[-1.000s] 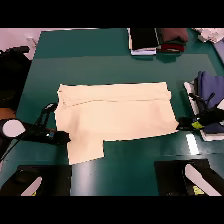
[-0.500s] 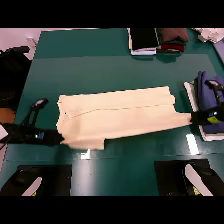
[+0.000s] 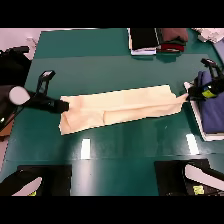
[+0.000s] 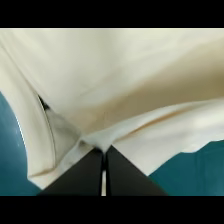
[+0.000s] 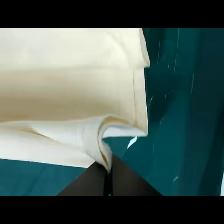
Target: Fold the shirts.
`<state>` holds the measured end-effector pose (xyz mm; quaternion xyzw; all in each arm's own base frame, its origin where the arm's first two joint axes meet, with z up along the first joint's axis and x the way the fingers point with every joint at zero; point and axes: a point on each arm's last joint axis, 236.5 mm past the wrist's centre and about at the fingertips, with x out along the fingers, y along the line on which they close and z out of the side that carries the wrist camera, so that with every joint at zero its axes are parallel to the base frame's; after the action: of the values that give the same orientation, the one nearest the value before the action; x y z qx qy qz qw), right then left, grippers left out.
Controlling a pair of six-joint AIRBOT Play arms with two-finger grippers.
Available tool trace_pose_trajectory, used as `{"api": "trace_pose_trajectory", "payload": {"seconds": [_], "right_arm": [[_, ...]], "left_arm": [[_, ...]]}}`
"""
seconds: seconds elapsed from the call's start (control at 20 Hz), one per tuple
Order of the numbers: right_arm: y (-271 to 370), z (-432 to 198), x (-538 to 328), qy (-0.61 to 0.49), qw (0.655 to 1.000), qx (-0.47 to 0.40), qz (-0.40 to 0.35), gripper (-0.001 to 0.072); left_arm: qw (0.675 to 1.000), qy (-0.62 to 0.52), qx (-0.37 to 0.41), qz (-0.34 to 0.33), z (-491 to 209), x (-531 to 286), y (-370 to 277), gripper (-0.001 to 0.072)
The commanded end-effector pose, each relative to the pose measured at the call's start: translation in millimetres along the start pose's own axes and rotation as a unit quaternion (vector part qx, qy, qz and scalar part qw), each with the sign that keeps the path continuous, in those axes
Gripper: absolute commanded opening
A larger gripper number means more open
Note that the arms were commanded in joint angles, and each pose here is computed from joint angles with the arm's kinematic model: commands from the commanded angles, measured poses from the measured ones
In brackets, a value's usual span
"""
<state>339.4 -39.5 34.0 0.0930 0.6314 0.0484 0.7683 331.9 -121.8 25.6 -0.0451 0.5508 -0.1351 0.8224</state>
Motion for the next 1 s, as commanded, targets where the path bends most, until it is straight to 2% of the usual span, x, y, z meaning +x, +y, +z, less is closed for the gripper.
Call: {"api": "trace_pose_trajectory", "payload": {"seconds": [0.0,0.25,0.3,0.35,0.4,0.5,0.6,0.7,0.75,0.8,0.85,0.95], "right_arm": [[13,40,24,0.004,1.0,-0.013,0.016,0.002],[25,77,58,0.017,0.999,-0.024,0.023,0.0022],[26,83,63,0.017,0.999,-0.025,0.027,0.005],[32,89,65,0.014,0.999,-0.021,0.042,0.0234],[35,95,65,0.008,0.998,-0.017,0.058,0.0395],[43,105,57,-0.007,0.995,-0.019,0.098,0.0505],[33,100,51,-0.006,0.993,-0.012,0.12,0.0535],[8,81,57,0.02,0.992,0.01,0.123,0.0536],[-7,70,63,0.031,0.991,0.032,0.125,0.0571],[-21,61,68,0.036,0.99,0.056,0.128,0.0604],[-32,52,75,0.038,0.986,0.078,0.14,0.0604],[-39,40,87,0.04,0.976,0.11,0.186,0.0604]], "left_arm": [[0.999,-0.03,0.009,0.018,46,31,10,0.0024],[0.999,-0.043,0.007,0.019,63,48,13,0.0025],[0.999,-0.046,0.008,0.019,66,46,12,0.0035],[0.999,-0.05,0.009,0.018,69,43,11,0.0302],[0.998,-0.055,0.006,0.017,74,40,9,0.0509],[0.998,-0.059,0.01,0.014,83,27,4,0.0477],[0.998,-0.062,0.013,0.011,91,15,-1,0.0476],[0.998,-0.058,0.009,0.001,91,12,-6,0.0475],[0.999,-0.051,0.004,-0.007,88,12,-10,0.033],[0.999,-0.048,-0.001,-0.016,87,12,-13,0.0064],[0.998,-0.049,-0.009,-0.03,87,12,-20,0.0033],[0.997,-0.057,-0.021,-0.058,91,11,-36,0.0024]]}}
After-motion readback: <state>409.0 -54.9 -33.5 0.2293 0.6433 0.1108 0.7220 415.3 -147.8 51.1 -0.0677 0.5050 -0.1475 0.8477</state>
